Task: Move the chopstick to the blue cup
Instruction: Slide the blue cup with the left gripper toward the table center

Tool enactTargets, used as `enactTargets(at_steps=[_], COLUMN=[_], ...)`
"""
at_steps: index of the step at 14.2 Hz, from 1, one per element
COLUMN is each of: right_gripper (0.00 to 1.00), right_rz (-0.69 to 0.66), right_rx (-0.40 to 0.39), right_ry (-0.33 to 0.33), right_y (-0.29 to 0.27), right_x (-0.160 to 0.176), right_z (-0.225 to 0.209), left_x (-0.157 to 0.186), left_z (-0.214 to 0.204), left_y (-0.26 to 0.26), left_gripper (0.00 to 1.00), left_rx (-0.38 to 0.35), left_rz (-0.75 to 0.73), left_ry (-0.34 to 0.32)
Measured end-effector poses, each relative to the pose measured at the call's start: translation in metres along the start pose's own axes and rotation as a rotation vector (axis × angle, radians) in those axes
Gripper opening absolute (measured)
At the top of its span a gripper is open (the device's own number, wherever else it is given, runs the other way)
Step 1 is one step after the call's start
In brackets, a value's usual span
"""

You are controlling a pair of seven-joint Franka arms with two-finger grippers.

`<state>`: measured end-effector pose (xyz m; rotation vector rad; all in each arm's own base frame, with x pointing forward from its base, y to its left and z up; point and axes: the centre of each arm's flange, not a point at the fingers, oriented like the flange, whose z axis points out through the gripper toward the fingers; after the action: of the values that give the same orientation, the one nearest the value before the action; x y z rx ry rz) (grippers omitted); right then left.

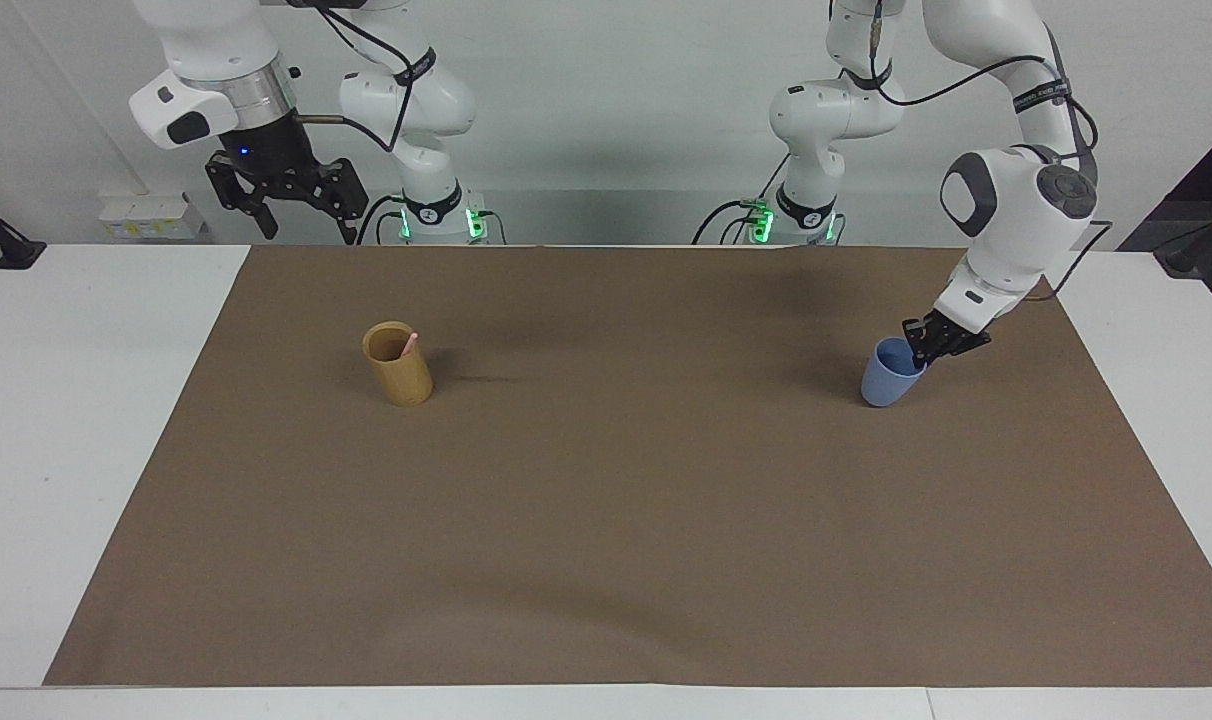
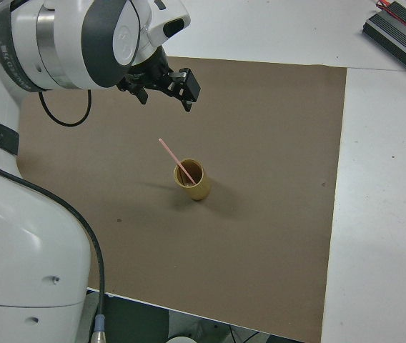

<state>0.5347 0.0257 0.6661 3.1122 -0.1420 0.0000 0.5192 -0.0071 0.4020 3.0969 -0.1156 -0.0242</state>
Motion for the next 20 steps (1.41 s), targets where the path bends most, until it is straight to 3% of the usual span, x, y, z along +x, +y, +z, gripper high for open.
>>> enactTargets(at_steps=[4, 7, 10, 15, 20], right_gripper=[1.00, 1.00, 1.00, 1.00, 1.00], right_rz=[0.000, 0.000, 0.000, 0.000, 0.000], right_rx=[0.000, 0.000, 0.000, 0.000, 0.000], right_ry=[0.000, 0.000, 0.000, 0.000, 0.000], right_y=[0.000, 0.000, 0.000, 0.000, 0.000], right_x=[0.000, 0.000, 0.000, 0.000, 0.000], right_z=[0.000, 0.000, 0.000, 0.000, 0.000], left_x=[0.009, -0.014, -0.041, -0.032, -0.030], left_z=[-0.024, -0.026, -0.016, 0.022, 0.025], left_y=[0.143, 0.247, 0.309, 0.326, 0.322], left_gripper=[0.06, 0.06, 0.06, 0.06, 0.06], left_rx=[-0.005, -0.014, -0.018, -0.022, -0.018], left_rz=[-0.076, -0.084, -0.062, -0.074, -0.080], left_ry=[0.019, 0.025, 0.021, 0.027, 0.022])
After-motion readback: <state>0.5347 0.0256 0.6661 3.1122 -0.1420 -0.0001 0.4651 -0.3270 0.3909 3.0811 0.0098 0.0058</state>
